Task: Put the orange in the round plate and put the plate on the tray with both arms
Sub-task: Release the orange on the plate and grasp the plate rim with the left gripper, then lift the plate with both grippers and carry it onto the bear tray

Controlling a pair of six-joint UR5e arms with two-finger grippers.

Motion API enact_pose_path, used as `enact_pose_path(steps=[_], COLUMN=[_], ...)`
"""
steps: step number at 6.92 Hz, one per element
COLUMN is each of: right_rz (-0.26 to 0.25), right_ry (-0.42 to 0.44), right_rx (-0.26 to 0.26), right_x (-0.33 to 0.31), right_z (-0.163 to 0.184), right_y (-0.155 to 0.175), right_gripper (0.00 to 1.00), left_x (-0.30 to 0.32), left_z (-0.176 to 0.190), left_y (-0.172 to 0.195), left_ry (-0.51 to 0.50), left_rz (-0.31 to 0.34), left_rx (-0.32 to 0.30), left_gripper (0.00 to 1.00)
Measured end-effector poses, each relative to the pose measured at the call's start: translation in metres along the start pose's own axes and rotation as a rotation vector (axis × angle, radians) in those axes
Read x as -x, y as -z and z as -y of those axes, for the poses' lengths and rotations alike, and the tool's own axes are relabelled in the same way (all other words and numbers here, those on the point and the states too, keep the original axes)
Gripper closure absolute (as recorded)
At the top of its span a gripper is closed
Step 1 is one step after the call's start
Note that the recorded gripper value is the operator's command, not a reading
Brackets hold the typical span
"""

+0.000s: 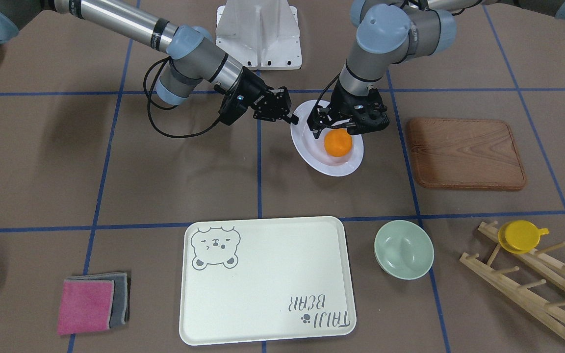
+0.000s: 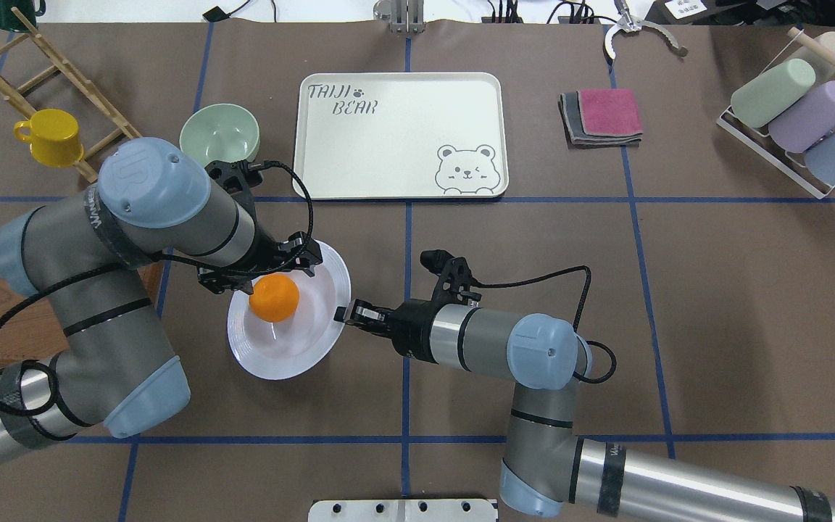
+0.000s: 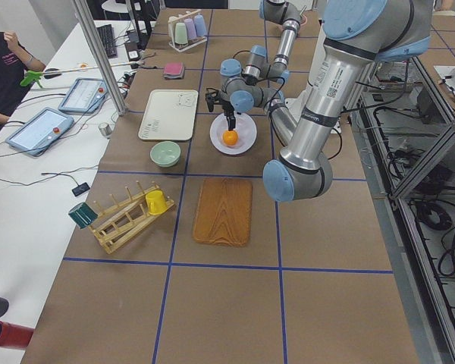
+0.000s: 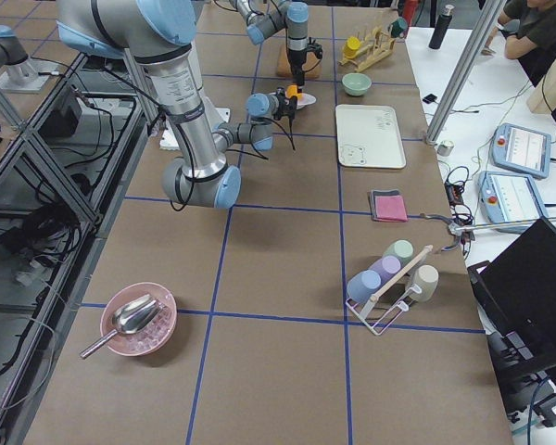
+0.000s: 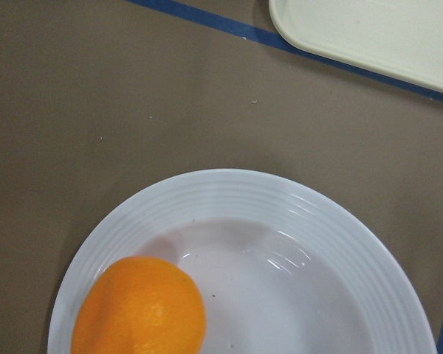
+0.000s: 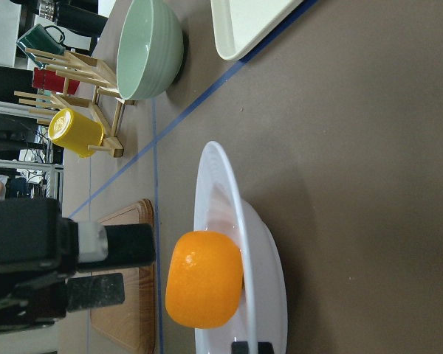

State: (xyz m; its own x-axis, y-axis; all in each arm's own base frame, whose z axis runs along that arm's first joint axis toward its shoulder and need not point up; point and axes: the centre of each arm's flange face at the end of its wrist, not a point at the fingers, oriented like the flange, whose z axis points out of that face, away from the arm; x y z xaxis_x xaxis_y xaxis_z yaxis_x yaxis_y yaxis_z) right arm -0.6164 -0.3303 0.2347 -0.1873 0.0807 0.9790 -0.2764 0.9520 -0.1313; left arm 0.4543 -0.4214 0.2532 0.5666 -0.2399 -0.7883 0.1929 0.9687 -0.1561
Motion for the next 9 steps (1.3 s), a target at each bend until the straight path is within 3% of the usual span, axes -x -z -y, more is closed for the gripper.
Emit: enact_pose_path(steps=[2,4,5,6,7,9], right_rz=[0.018,0.077,0.131,0.174,0.178,0.075], right_ry=[-0.033,-0.115,-0.176,-0.225,-0.247,-0.244], right_rx=[-0.008,-0.037,-0.094,-0.184,-0.271,-0.403], right_x=[0.01,0.031,0.04,0.043,0.04,0.034], right_z=[0.006,0.024,0.04,0.061,0.082,0.118], right_y=[0.002,0.011,0.019,0.026,0.03,0.025], right_gripper=[1.0,1.0,1.0,1.0,1.0,1.0], left_x=[0.016,0.038,0.06,0.088,0.109,0.132], left_z=[0.002,0.011,0.021,0.036,0.051,0.073], left_y=[0.027,0.043,0.05,0.059,0.069,0.085], left_ry=[-0.045,-0.08,-0.12,-0.178,-0.219,-0.243], left_rz=[-0.016,-0.013,0.001,0.024,0.039,0.035], left_rx=[0.006,0.0,-0.014,-0.037,-0.053,-0.044], left_gripper=[0.03,0.03,0.03,0.03,0.03,0.03])
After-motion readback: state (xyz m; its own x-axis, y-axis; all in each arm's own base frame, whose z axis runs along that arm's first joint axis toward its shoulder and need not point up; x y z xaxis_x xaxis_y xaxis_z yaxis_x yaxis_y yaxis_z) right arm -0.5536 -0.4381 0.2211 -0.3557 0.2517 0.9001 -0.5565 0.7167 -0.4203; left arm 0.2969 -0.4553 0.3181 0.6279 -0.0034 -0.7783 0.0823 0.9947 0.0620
